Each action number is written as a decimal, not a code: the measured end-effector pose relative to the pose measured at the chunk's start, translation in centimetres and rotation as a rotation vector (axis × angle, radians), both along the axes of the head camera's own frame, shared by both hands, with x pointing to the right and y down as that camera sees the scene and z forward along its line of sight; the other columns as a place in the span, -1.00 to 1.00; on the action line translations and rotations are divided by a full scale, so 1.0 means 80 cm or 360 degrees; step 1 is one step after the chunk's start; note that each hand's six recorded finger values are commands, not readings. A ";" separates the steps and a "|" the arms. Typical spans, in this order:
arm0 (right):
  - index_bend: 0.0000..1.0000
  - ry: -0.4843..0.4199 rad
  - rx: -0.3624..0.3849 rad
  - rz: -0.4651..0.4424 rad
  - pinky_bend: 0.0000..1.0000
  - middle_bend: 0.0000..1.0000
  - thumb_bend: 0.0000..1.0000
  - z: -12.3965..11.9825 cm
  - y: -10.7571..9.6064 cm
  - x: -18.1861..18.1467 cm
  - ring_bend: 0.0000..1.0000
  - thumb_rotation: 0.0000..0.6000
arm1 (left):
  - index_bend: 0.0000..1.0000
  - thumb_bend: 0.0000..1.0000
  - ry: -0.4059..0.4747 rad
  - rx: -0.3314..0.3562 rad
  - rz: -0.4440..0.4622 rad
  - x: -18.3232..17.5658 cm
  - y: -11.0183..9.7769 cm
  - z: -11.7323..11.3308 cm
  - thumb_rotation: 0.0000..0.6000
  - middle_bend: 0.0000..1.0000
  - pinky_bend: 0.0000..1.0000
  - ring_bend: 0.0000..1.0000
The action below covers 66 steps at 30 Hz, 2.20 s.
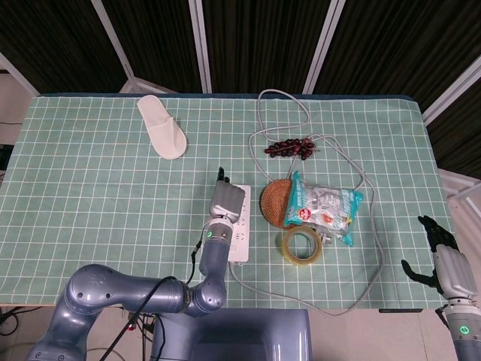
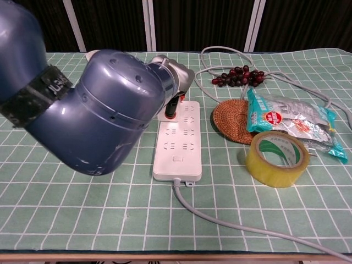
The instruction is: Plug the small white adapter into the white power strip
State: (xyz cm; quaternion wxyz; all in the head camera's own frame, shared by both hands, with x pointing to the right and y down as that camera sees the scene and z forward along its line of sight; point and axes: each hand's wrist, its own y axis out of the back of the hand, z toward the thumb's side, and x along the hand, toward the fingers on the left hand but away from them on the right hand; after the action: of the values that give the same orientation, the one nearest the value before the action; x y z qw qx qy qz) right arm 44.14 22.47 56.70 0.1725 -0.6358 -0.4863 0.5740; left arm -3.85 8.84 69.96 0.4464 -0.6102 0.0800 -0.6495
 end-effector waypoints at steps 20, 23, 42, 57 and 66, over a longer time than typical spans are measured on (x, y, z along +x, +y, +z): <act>-1.00 -0.0007 0.0007 0.0004 -1.00 -1.00 -0.21 -0.001 0.000 0.000 -1.00 1.00 | 0.46 0.19 0.0037 -0.0008 0.0028 0.008 0.009 0.006 1.00 0.49 -1.00 -0.60; -1.00 -0.0009 0.0008 0.0003 -1.00 -1.00 -0.21 -0.001 0.000 0.000 -1.00 1.00 | 0.47 0.19 0.0033 -0.0009 0.0025 0.007 0.010 0.007 1.00 0.49 -1.00 -0.59; -1.00 -0.0010 0.0008 0.0002 -1.00 -1.00 -0.21 -0.001 0.000 0.000 -1.00 1.00 | 0.47 0.19 0.0031 -0.0042 0.0037 0.007 0.020 0.015 1.00 0.49 -1.00 -0.58; -1.00 -0.0010 0.0006 0.0003 -1.00 -1.00 -0.21 -0.001 0.000 0.000 -1.00 1.00 | -0.33 -0.55 0.0021 -0.0040 0.0053 0.007 0.018 0.013 1.00 -0.44 -1.00 -0.77; -1.00 -0.0004 0.0010 -0.0005 -1.00 -1.00 -0.21 -0.001 0.001 -0.001 -1.00 1.00 | -1.00 -1.00 0.0026 0.0053 0.0056 -0.001 0.000 -0.007 1.00 -1.00 -1.00 -1.00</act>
State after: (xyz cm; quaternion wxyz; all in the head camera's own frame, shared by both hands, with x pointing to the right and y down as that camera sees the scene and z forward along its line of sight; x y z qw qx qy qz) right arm 44.09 22.52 56.61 0.1746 -0.6367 -0.4874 0.5714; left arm -3.95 8.84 69.40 0.4673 -0.6092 0.0837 -0.6352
